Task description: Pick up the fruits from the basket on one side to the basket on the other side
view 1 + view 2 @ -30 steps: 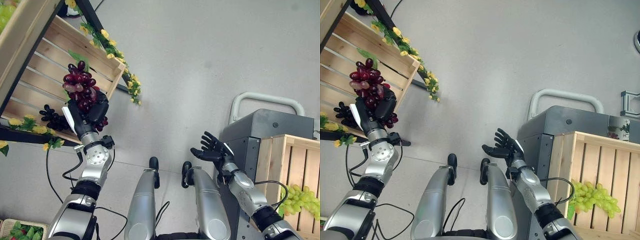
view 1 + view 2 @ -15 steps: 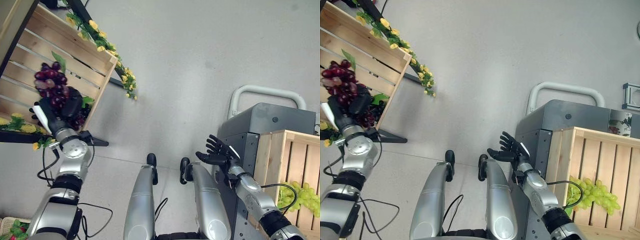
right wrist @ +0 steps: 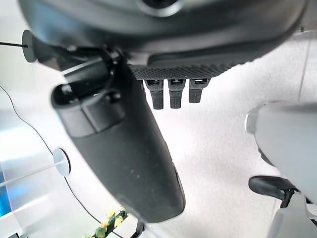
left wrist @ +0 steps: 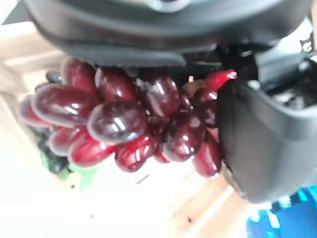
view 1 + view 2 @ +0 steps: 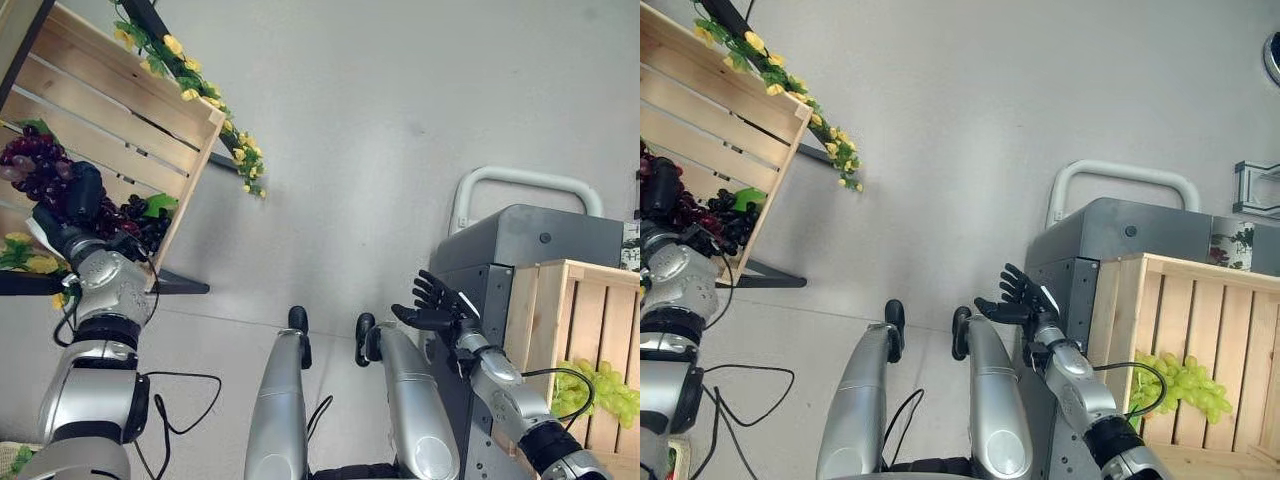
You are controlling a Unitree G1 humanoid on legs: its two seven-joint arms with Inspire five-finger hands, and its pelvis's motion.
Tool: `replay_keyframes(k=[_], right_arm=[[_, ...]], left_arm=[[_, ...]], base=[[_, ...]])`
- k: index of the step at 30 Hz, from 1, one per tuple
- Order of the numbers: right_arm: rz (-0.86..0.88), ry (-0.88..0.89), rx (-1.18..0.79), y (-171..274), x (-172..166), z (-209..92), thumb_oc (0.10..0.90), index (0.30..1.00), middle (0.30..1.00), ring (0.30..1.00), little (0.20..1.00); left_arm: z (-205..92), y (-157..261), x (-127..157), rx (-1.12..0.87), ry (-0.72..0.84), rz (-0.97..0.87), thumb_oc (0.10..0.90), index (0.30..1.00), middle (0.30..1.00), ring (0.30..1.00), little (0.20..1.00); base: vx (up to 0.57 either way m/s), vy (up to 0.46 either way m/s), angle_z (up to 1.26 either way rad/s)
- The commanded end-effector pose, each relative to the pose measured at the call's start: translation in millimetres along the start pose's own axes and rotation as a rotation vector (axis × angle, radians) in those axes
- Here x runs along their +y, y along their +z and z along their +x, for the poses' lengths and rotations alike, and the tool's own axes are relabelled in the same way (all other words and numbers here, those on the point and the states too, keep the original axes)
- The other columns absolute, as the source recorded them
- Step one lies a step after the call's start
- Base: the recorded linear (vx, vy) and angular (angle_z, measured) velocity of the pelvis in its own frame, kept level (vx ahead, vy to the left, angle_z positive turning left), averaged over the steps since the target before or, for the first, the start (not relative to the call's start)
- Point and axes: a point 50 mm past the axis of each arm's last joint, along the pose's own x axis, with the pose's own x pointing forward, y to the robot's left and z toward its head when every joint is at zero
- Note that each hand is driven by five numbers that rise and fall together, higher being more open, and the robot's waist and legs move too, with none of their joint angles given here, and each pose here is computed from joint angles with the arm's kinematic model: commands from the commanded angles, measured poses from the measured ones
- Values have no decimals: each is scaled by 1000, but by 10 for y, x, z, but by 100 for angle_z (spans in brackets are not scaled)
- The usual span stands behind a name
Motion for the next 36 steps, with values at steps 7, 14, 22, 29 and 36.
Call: replay_keyframes(k=[7, 14, 22, 29, 36], right_arm=[[17, 22, -184, 314, 97, -10, 800, 900, 900, 900, 900], [32, 21, -190, 295, 123, -15, 800, 900, 900, 900, 900], [48, 30, -193, 321, 157, 2, 800, 900, 900, 900, 900], [53, 35, -197, 340, 189, 17, 800, 900, 900, 900, 900], [75, 33, -209, 343, 225, 21, 800, 900, 900, 900, 900]], left_arm=[[193, 959, 55, -224, -46, 55, 800, 900, 900, 900, 900], [210, 984, 70, -221, -10, 122, 800, 900, 900, 900, 900], [265, 973, 197, -195, 114, 484, 800, 900, 900, 900, 900], [301, 968, 383, -149, 253, 590, 800, 900, 900, 900, 900], [230, 1054, 167, -299, 193, 446, 800, 900, 900, 900, 900]], base=[[-24, -24, 3], [-8, -14, 0], [-3, -8, 0], [0, 0, 0], [-25, -2, 0]])
